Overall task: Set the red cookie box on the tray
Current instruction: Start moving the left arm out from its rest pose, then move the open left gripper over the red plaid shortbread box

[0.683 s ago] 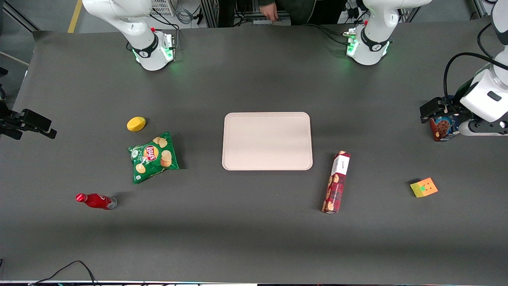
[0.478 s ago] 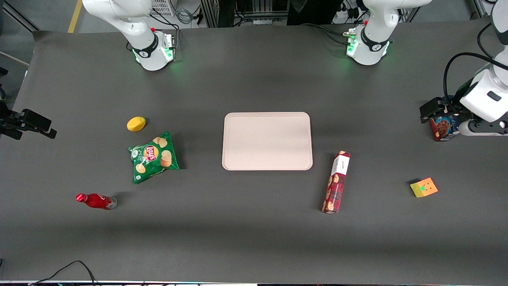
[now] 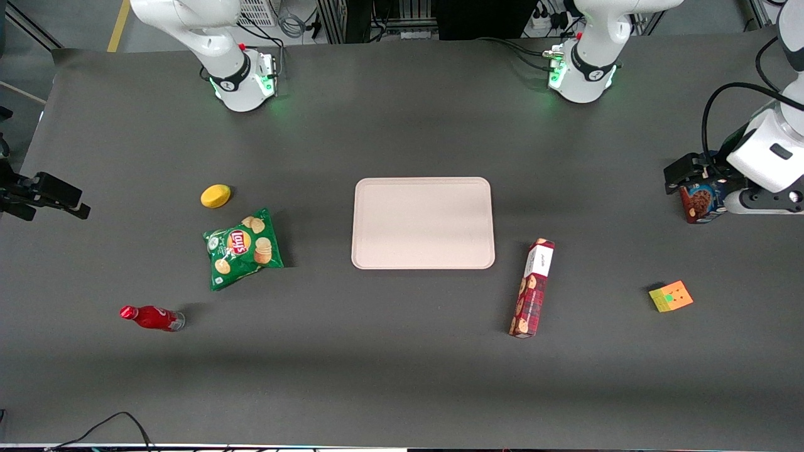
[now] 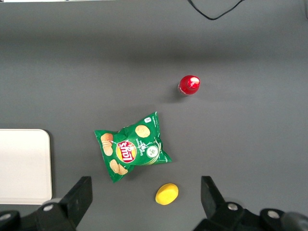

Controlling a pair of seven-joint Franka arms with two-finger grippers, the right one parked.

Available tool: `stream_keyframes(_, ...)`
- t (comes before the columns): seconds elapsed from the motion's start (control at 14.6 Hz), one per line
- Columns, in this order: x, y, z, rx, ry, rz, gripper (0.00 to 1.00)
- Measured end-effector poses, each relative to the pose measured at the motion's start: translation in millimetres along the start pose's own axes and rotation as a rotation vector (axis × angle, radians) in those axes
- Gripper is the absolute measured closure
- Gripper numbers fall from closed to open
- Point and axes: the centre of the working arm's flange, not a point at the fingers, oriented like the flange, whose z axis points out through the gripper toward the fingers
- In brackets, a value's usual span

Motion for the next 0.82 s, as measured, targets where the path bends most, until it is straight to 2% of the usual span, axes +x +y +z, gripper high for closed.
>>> stream_keyframes(0.27,-1,13,0,-0.005,-0.006,0.049,0.00)
stream_keyframes(0.61,2,64,16,-0.036,-0.033,0.133,0.00)
stream_keyframes(0.82,13,72,25,-0.047,-0.037,0.147,0.00)
